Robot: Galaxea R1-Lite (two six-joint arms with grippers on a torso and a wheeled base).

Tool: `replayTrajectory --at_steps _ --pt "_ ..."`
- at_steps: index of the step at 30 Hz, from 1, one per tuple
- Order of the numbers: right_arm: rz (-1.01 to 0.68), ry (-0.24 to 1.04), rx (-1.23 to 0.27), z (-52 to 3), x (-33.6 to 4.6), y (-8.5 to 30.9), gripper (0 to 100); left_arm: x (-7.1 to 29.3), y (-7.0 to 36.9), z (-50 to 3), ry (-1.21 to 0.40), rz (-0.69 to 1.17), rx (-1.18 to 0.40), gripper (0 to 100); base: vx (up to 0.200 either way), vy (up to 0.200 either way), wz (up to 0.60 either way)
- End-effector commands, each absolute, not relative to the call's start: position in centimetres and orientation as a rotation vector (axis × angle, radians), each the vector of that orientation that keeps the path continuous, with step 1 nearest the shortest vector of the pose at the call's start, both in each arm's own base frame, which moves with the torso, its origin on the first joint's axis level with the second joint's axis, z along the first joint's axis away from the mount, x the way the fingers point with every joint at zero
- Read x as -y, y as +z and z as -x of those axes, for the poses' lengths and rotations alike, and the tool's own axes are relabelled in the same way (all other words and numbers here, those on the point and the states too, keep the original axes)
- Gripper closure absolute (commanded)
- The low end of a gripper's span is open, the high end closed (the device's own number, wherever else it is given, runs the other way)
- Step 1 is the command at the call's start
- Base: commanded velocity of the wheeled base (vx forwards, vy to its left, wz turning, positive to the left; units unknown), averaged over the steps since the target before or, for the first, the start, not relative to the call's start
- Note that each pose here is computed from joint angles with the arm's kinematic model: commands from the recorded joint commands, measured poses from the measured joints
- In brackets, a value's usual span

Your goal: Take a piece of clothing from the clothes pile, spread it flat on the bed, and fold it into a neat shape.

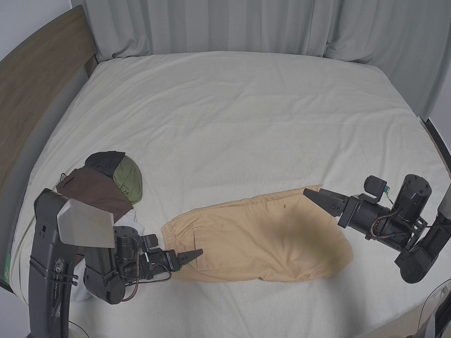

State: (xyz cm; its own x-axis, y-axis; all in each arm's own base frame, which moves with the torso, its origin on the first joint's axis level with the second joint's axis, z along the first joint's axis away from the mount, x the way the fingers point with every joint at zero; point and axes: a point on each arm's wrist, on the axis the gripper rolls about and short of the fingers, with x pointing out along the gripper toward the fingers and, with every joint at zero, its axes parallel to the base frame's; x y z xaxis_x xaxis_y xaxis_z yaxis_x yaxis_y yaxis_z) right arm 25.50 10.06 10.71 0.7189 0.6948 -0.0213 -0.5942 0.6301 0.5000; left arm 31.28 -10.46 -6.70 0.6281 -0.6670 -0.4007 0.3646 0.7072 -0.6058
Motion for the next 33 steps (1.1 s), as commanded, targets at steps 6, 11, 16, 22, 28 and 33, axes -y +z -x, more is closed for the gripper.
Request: replayTrajectory --at_steps 6,11,16,22,28,33 --pt "-0.489 0.743 -0.223 -25.54 -10.04 10.63 0 10.39 -6.83 -31.17 -0.604 0.502 -0.656 100 0.0 0.0 0.0" --pt "-0.489 0.743 -0.222 -25.5 -10.02 10.66 0 10.44 -6.83 -31.15 -0.605 0.5 -0.656 100 0.0 0.0 0.0" --pt "-0.489 0.742 -0.225 -25.51 -10.03 10.61 0 10.4 -6.78 -31.18 -0.605 0.499 -0.654 100 0.0 0.0 0.0" --pt "-0.49 0.741 -0.229 -25.56 -10.04 10.48 0 10.39 -6.8 -31.14 -0.605 0.498 -0.655 100 0.0 0.0 0.0" --pt "-0.49 0.731 -0.22 -25.71 -9.7 10.62 0 10.37 -6.86 -31.1 -0.602 0.498 -0.658 100 0.0 0.0 0.0" --pt "-0.49 0.731 -0.225 -25.69 -9.78 10.51 0 10.26 -6.68 -31.07 -0.601 0.498 -0.654 100 0.0 0.0 0.0"
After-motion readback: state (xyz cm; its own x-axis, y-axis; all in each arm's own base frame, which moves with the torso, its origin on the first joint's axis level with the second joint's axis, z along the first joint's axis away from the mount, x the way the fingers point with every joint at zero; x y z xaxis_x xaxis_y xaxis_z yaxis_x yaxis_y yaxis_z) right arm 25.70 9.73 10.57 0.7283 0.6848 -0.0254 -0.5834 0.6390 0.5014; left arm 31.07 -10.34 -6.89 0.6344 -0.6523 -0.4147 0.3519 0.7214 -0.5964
